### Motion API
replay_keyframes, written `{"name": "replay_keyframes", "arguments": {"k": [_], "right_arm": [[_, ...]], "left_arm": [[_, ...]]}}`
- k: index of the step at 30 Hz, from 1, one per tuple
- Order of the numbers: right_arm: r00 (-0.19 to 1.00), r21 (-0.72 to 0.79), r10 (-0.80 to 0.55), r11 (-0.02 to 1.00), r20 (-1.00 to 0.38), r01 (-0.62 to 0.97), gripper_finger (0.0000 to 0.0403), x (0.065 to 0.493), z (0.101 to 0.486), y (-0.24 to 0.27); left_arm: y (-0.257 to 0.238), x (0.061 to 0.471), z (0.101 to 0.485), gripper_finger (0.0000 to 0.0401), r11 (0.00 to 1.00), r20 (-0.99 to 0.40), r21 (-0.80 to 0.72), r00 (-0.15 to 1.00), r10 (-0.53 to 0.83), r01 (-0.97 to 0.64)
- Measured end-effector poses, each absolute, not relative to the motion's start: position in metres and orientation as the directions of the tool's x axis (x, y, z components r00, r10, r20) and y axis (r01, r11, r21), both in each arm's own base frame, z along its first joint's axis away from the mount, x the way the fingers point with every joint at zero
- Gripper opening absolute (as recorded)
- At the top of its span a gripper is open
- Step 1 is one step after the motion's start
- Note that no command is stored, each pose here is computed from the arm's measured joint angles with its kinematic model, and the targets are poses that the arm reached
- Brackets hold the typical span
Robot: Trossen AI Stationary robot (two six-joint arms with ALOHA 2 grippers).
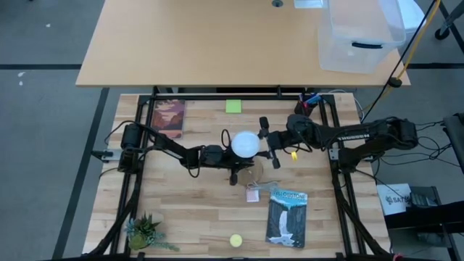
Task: Screw lightbulb
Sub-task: Remove the white lightbulb from the brown lamp
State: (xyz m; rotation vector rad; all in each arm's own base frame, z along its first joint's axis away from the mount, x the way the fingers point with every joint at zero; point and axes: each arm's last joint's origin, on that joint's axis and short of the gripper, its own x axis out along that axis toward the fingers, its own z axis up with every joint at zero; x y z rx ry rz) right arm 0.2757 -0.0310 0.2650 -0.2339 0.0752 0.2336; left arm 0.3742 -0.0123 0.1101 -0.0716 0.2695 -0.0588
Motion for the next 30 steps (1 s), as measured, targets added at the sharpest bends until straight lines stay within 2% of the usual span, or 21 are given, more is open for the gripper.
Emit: {"name": "replay_keyframes", "arguments": {"k": [10,14,22,27,30], "right_arm": [[0.975,-0.19,0.206,0.957,-0.084,-0.219,0.0274,0.254,0.285,-0.028],[0.975,-0.167,0.208,0.961,-0.083,-0.219,0.0302,0.246,0.291,-0.027],[0.984,-0.117,0.056,0.99,-0.17,-0.076,0.0302,0.233,0.287,-0.026],[0.973,-0.115,-0.1,0.99,-0.209,0.077,0.03,0.225,0.27,-0.025],[0.979,-0.057,-0.091,0.995,-0.18,0.082,0.03,0.219,0.258,-0.019]], "left_arm": [[-0.012,0.375,0.11,0.0031,0.996,-0.263,-0.084,0.964,-0.046,0.024],[-0.011,0.375,0.11,0.0031,0.996,-0.263,-0.085,0.965,-0.018,-0.005],[-0.011,0.375,0.11,0.0031,0.992,-0.262,-0.097,0.964,0.048,-0.076],[-0.011,0.374,0.111,0.0031,0.989,-0.26,-0.101,0.962,0.082,-0.112],[-0.012,0.374,0.111,0.0031,0.985,-0.258,-0.099,0.96,0.112,-0.141]]}}
